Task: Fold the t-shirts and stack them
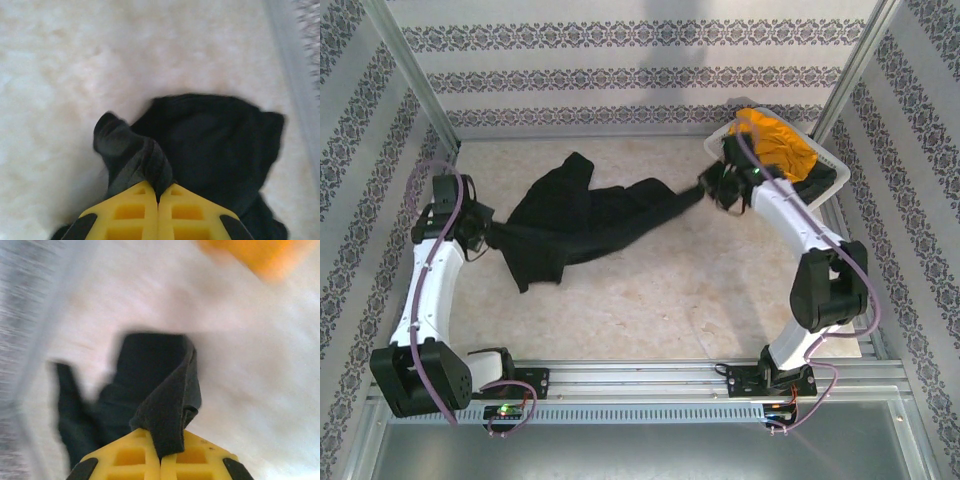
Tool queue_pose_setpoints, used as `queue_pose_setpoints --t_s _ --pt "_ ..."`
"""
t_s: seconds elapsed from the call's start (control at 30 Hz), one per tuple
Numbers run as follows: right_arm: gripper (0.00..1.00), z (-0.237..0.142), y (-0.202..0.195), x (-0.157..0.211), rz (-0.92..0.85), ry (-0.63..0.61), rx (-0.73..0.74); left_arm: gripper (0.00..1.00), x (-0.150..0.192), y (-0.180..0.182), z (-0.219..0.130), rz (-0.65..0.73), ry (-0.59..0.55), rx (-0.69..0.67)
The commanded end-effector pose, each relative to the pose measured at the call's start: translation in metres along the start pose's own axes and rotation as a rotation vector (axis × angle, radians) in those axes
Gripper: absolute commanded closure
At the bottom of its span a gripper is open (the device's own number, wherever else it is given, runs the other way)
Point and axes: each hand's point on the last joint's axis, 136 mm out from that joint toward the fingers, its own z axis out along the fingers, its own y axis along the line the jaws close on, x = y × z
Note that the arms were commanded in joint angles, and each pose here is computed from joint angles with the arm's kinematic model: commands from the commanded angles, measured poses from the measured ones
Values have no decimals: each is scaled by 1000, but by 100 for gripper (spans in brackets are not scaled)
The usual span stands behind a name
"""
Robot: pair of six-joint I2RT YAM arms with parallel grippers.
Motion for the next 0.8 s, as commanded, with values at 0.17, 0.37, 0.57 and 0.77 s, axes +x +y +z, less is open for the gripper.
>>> queue_pose_setpoints --t_s 0.17,0.37,0.57,0.77 --pt "100 -134 103 -88 -239 -336 -303 100 -67 -89 -104 -44 -230 328" --pt "100 -236 98 -83 -284 -555 -465 100 -87 -73 -198 -99 -446 461" --pt "100 -309 85 -66 -282 -684 -585 100 -96 -56 -267 -104 -579 511" --pt "100 -279 109 -63 -298 -549 -653 100 -81 -85 -210 -57 -362 452"
